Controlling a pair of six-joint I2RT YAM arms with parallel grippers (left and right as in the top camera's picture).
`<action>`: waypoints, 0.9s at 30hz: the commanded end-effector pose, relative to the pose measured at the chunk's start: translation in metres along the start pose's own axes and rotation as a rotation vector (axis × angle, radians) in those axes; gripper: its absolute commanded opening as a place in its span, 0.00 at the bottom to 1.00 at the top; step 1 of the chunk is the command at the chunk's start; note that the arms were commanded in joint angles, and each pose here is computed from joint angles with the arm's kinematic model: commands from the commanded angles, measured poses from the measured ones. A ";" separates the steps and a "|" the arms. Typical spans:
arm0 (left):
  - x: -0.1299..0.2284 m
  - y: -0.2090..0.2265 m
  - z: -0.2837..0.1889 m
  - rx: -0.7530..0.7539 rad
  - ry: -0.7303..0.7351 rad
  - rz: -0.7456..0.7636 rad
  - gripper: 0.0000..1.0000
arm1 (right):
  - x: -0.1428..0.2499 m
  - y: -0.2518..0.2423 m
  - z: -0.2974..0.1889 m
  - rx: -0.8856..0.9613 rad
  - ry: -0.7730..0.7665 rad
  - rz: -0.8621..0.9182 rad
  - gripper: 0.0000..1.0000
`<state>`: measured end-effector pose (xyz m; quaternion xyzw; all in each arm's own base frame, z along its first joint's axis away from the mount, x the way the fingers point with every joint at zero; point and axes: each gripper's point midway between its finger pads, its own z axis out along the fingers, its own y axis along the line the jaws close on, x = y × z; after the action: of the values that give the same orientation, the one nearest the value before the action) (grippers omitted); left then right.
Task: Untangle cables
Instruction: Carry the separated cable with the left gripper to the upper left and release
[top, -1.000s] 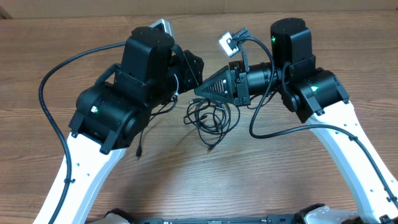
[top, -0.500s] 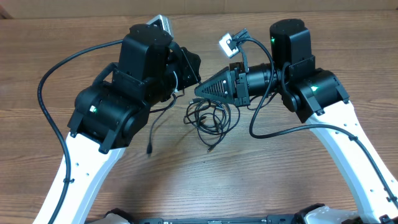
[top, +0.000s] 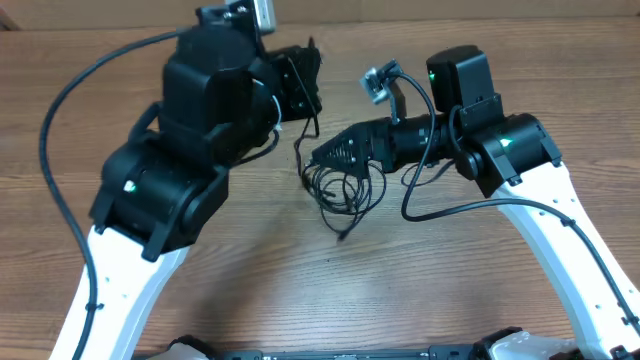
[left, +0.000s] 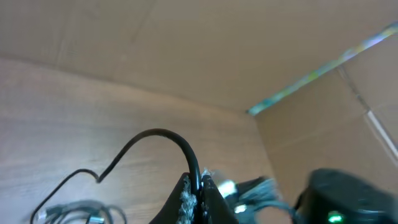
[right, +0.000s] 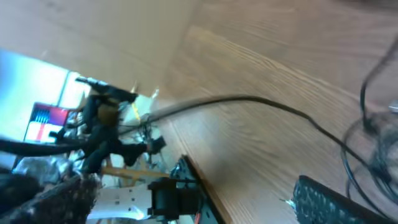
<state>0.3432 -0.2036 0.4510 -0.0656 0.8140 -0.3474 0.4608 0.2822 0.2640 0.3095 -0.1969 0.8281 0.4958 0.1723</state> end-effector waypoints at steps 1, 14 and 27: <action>-0.040 -0.028 -0.033 0.083 -0.143 0.042 0.04 | 0.000 -0.012 -0.007 0.113 -0.028 0.004 1.00; -0.121 -0.104 -0.110 0.348 -0.469 0.076 0.04 | 0.010 -0.054 -0.014 0.343 -0.020 0.074 1.00; -0.144 -0.057 -0.052 0.097 -0.574 0.036 0.04 | 0.027 -0.085 0.005 0.376 0.080 0.225 1.00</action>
<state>0.3340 -0.1728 0.6217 -0.0788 0.6253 -0.4101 0.6592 0.3046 0.2288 0.2314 -0.0901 0.9263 0.3446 0.1227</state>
